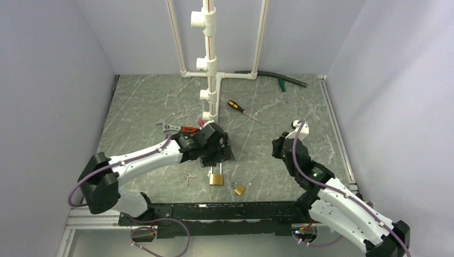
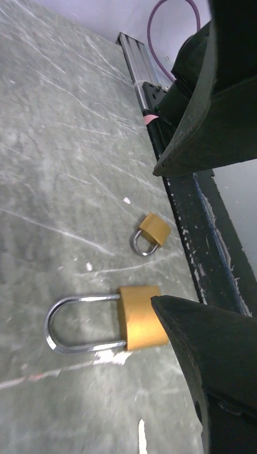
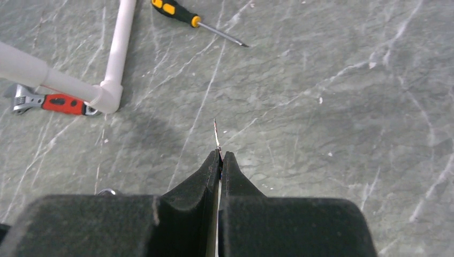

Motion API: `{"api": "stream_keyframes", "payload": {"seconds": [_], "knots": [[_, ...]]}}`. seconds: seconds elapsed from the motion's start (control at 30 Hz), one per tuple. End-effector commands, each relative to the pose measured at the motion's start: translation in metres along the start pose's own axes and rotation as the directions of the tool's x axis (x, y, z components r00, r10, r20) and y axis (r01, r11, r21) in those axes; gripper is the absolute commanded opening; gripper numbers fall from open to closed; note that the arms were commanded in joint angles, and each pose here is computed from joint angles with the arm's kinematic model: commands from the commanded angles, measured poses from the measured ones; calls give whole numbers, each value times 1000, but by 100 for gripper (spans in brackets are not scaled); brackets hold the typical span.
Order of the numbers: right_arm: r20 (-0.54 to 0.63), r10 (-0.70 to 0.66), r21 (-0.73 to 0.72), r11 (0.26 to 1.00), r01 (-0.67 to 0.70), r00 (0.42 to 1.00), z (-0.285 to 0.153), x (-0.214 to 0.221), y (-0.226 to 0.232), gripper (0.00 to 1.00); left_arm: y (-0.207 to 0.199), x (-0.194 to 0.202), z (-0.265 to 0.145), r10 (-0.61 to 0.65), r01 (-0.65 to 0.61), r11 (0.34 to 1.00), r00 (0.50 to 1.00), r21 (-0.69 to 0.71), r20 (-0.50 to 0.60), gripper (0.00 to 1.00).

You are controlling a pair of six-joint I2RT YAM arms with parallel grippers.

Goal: Unlock with the key

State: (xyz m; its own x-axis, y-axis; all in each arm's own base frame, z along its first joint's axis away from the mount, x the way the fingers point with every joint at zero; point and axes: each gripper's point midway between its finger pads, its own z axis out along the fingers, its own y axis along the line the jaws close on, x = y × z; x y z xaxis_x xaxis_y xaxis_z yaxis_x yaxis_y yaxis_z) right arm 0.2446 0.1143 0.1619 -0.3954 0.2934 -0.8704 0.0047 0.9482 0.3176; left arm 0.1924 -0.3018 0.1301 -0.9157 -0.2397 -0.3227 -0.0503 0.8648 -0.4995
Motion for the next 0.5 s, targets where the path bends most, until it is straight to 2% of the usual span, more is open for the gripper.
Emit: {"api": "stream_keyframes", "payload": {"seconds": [0.0,0.07,0.17,0.33,0.47], "knots": [[52,9,45,999,-11,999,-2,-21,-5,0,-23,28,14,-125,123,992,986,-30,-106,85],[32,8,68,998,-10,999,-1,-19,-8,0,-30,46,24,-149,135,986,975,-96,-167,84],[13,6,86,996,-8,1000,-2,-18,-10,0,-30,67,32,-158,118,972,968,-203,-194,85],[29,31,68,997,-33,999,-11,-22,-11,0,-35,93,43,-179,125,963,960,-239,-217,85],[46,52,61,997,-55,998,-18,-22,-16,0,-28,109,41,-205,132,945,952,-300,-227,90]]}}
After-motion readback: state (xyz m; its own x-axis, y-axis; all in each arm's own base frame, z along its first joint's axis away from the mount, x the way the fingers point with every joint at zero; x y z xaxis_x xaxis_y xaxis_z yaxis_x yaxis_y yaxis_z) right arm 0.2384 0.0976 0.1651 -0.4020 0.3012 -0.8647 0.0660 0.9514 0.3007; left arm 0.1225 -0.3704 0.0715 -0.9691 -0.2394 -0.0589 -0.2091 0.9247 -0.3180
